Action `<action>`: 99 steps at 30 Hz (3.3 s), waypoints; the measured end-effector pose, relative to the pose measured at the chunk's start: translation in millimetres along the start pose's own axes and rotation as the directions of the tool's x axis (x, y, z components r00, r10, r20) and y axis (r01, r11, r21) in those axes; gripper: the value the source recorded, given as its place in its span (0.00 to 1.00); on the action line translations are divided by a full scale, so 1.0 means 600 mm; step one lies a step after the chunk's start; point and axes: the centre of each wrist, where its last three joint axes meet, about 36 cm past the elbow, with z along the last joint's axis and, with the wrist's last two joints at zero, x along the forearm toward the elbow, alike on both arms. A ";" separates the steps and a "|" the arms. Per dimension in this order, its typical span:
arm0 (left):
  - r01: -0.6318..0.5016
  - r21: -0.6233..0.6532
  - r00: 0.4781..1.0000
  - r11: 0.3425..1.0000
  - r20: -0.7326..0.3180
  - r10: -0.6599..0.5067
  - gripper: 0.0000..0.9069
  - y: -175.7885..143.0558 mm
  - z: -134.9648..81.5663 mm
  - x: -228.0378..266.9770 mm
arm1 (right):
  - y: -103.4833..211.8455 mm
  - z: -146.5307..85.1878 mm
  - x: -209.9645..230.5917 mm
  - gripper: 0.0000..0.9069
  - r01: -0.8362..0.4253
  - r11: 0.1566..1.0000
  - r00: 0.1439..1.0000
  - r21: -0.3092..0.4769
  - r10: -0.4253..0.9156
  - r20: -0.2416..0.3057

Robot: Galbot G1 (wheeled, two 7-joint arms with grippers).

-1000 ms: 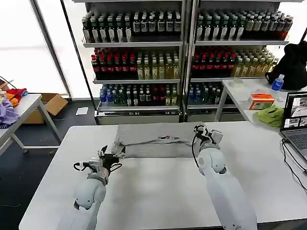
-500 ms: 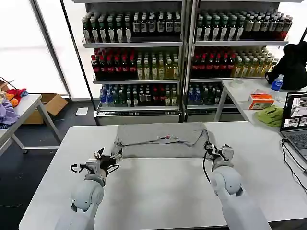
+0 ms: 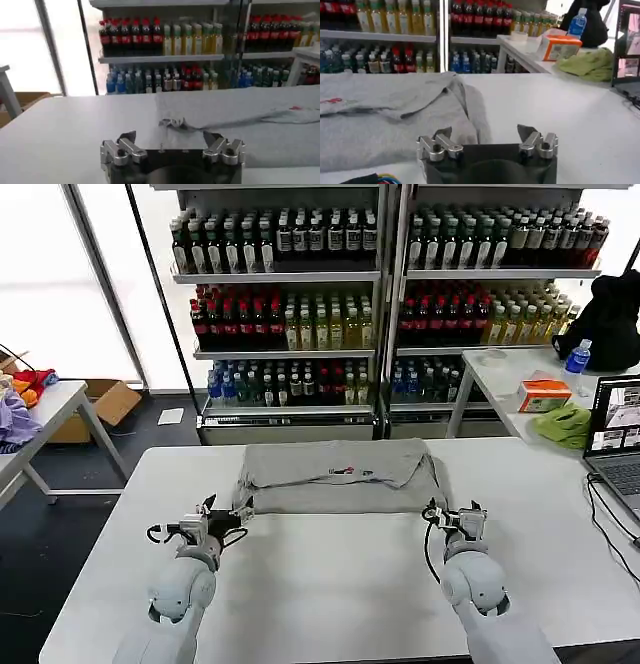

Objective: Fold and organize the clothes.

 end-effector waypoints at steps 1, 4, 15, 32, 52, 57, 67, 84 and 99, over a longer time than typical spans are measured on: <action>-0.001 -0.001 1.000 1.000 -0.004 0.001 1.00 0.000 0.001 -0.001 | 0.001 0.001 -0.002 1.00 0.000 1.000 1.000 0.002 0.000 -0.002; -0.002 -0.002 1.000 1.000 -0.017 0.002 1.00 -0.004 0.004 -0.006 | 0.001 0.001 -0.009 1.00 0.000 1.000 1.000 0.006 0.000 -0.007; -0.001 -0.008 0.999 1.000 -0.055 0.001 0.32 -0.013 0.010 -0.028 | 0.002 0.006 -0.034 1.00 -0.001 1.000 0.999 0.002 0.001 -0.036; -0.007 -0.032 0.994 0.999 -0.106 0.003 0.01 -0.020 0.038 -0.027 | 0.015 0.044 -0.036 0.00 0.022 0.996 0.995 -0.086 -0.030 -0.095; 0.026 -0.039 0.996 0.999 -0.082 -0.029 0.00 -0.002 0.052 0.014 | -0.013 0.069 0.034 0.00 0.076 0.991 0.991 -0.115 -0.088 -0.102; 0.047 -0.053 0.997 0.998 -0.058 -0.050 0.00 0.003 0.051 0.062 | -0.020 0.061 0.067 0.00 0.083 0.990 0.991 -0.111 -0.094 -0.098; 0.060 -0.058 0.998 0.997 -0.028 -0.061 0.00 -0.013 0.063 0.189 | -0.027 0.054 0.154 0.00 0.078 0.994 0.995 -0.079 -0.083 -0.054; 0.064 -0.064 0.996 0.996 -0.065 -0.068 0.00 -0.043 0.087 0.341 | -0.052 0.088 0.268 0.00 0.047 0.999 0.997 -0.022 -0.048 -0.060; 0.030 -0.026 0.997 0.999 -0.071 -0.031 1.00 -0.053 0.079 0.370 | -0.063 0.079 0.299 1.00 0.030 0.999 0.998 -0.018 -0.031 -0.048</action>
